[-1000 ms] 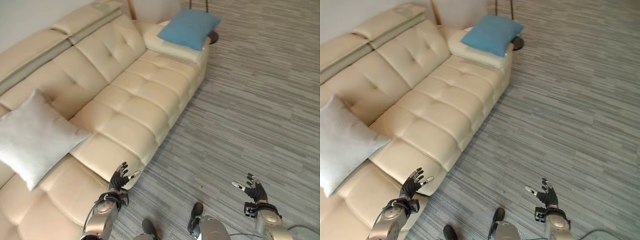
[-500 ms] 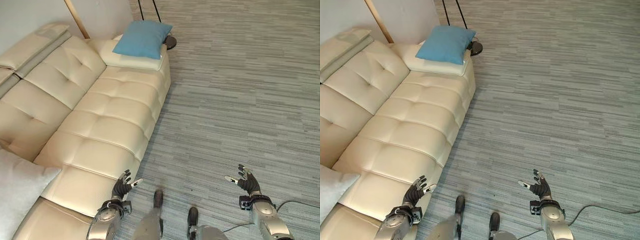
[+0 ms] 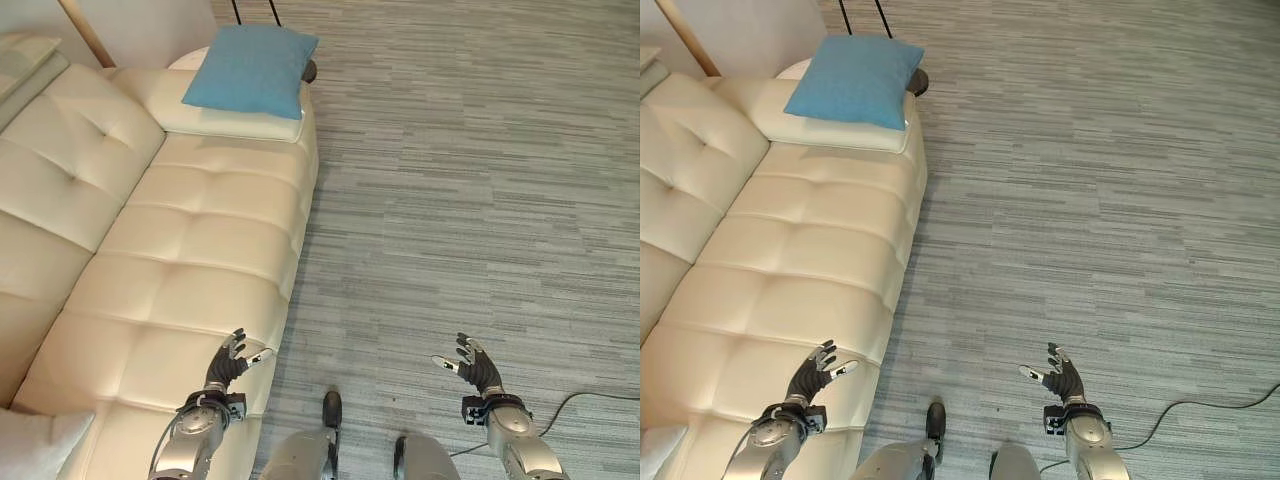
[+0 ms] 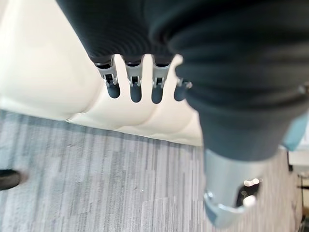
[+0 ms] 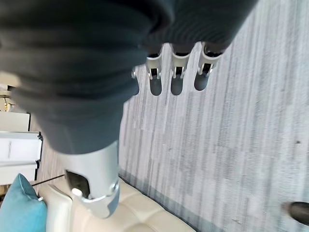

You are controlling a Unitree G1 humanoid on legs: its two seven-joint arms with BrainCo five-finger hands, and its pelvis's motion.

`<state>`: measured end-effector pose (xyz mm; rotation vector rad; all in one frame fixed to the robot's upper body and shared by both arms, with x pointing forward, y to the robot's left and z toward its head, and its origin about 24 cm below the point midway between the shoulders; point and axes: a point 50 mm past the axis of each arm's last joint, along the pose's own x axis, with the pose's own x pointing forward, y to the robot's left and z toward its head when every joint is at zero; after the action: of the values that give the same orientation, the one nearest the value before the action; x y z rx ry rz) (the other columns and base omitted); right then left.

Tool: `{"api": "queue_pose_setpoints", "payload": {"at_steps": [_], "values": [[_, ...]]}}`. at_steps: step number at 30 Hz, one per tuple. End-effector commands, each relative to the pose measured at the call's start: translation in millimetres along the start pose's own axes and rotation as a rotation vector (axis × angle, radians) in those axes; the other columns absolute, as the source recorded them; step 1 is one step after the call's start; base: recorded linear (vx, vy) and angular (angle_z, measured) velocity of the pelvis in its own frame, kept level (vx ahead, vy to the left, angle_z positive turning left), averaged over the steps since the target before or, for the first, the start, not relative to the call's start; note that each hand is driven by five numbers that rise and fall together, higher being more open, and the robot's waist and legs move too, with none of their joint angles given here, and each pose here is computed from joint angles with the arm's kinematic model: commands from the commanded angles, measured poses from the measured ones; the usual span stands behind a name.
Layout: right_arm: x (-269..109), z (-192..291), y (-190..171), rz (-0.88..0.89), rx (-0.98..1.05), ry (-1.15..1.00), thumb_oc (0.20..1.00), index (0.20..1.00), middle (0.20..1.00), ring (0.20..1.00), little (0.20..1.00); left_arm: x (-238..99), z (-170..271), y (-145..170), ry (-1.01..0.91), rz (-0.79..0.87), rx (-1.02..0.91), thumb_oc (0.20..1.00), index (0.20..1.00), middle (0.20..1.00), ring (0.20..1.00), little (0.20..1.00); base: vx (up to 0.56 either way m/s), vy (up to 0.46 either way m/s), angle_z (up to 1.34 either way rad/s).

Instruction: Pick up all the scattered cushions and arrange them neatly on the sofa.

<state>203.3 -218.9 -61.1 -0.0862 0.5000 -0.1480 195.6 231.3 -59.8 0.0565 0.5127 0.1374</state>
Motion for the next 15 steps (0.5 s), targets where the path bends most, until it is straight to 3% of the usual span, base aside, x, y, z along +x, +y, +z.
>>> {"api": "queue_pose_setpoints", "payload": {"at_steps": [1, 7, 15], "values": [[8, 25, -8, -0.028, -0.004, -0.100, 1.000, 1.000, 1.000, 1.000, 1.000, 0, 22, -1, -0.113, -0.014, 0.004, 1.000, 1.000, 1.000, 1.000, 1.000, 0.29, 0.003, -0.32], [8, 20, -8, -0.056, 0.021, -0.079, 1.000, 1.000, 1.000, 1.000, 1.000, 9, 28, -10, -0.123, -0.014, -0.038, 1.000, 1.000, 1.000, 1.000, 1.000, 0.33, -0.086, -0.12], [1, 14, -15, -0.046, 0.025, -0.071, 1.000, 1.000, 1.000, 1.000, 1.000, 11, 21, -24, -0.093, -0.028, -0.102, 1.000, 1.000, 1.000, 1.000, 1.000, 0.38, -0.129, 0.29]]}}
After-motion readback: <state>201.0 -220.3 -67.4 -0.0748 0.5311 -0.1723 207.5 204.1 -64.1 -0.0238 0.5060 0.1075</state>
